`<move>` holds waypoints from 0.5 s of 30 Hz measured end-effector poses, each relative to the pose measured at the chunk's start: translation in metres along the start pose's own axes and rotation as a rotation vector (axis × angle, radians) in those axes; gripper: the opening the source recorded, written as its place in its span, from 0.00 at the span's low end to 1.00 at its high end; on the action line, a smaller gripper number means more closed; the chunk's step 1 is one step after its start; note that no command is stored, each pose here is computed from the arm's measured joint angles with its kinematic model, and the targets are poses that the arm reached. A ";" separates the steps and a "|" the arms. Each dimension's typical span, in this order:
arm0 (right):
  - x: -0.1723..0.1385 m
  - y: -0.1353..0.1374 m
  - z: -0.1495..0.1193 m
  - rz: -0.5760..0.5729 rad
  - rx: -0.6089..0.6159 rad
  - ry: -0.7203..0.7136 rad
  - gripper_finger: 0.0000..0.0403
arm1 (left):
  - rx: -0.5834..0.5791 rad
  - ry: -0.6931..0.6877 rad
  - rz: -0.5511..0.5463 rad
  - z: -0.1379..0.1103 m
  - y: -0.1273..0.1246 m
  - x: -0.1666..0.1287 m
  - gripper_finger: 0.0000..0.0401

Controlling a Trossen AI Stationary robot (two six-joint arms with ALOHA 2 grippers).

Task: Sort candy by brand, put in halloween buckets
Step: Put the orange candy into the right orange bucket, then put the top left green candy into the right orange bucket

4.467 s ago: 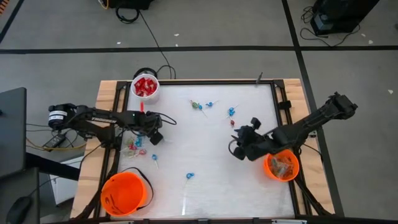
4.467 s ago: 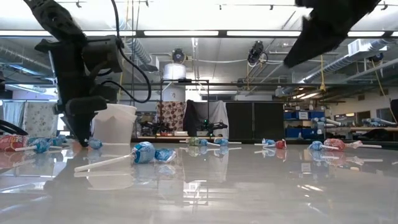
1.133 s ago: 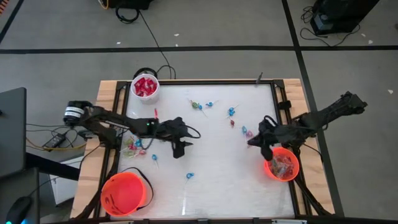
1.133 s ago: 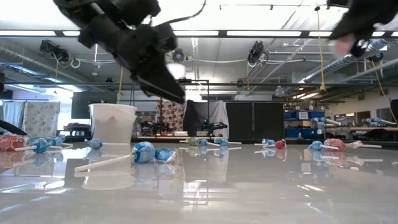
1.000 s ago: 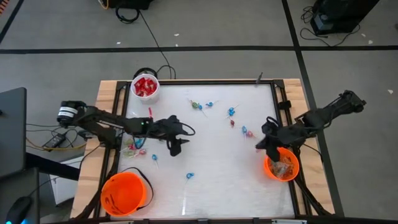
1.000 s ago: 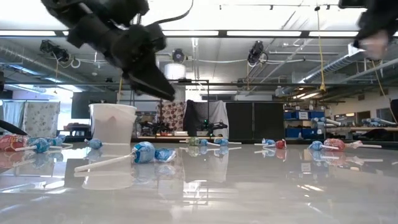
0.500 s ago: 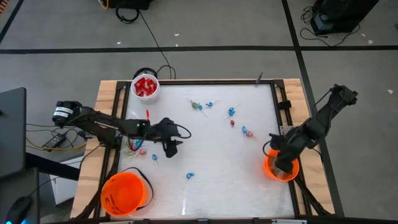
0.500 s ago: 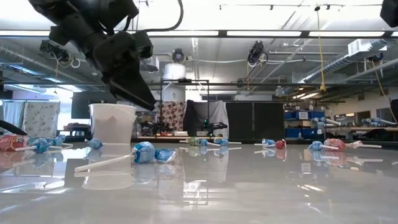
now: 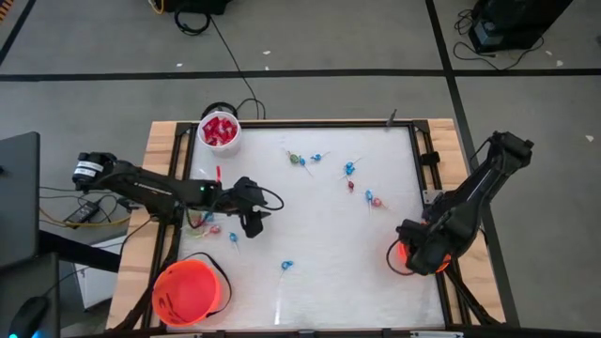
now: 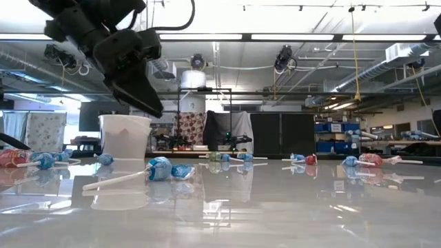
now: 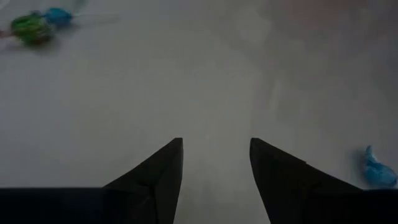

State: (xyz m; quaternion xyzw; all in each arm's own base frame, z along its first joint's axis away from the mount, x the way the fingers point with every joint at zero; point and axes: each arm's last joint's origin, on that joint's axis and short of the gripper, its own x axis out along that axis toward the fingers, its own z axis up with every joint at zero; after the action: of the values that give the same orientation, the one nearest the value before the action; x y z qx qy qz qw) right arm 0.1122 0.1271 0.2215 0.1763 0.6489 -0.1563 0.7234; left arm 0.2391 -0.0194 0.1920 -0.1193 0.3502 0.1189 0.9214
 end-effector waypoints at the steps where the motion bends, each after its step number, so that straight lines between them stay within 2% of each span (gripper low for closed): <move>1: 0.003 0.002 0.000 -0.020 -0.002 -0.004 0.34 | -0.010 0.002 0.004 0.000 0.001 -0.003 0.48; 8: 0.008 0.007 -0.003 -0.066 0.055 -0.004 0.43 | -0.038 -0.014 0.035 0.001 0.006 -0.025 0.48; 15: -0.028 0.013 -0.007 0.015 0.011 -0.067 0.42 | -0.088 0.009 0.056 -0.002 0.011 -0.038 0.48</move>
State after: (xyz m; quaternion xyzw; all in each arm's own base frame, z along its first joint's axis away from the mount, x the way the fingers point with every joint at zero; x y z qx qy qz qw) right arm 0.1083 0.1416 0.2493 0.1799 0.6221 -0.1602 0.7450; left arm 0.2065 -0.0147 0.2146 -0.1502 0.3522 0.1593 0.9099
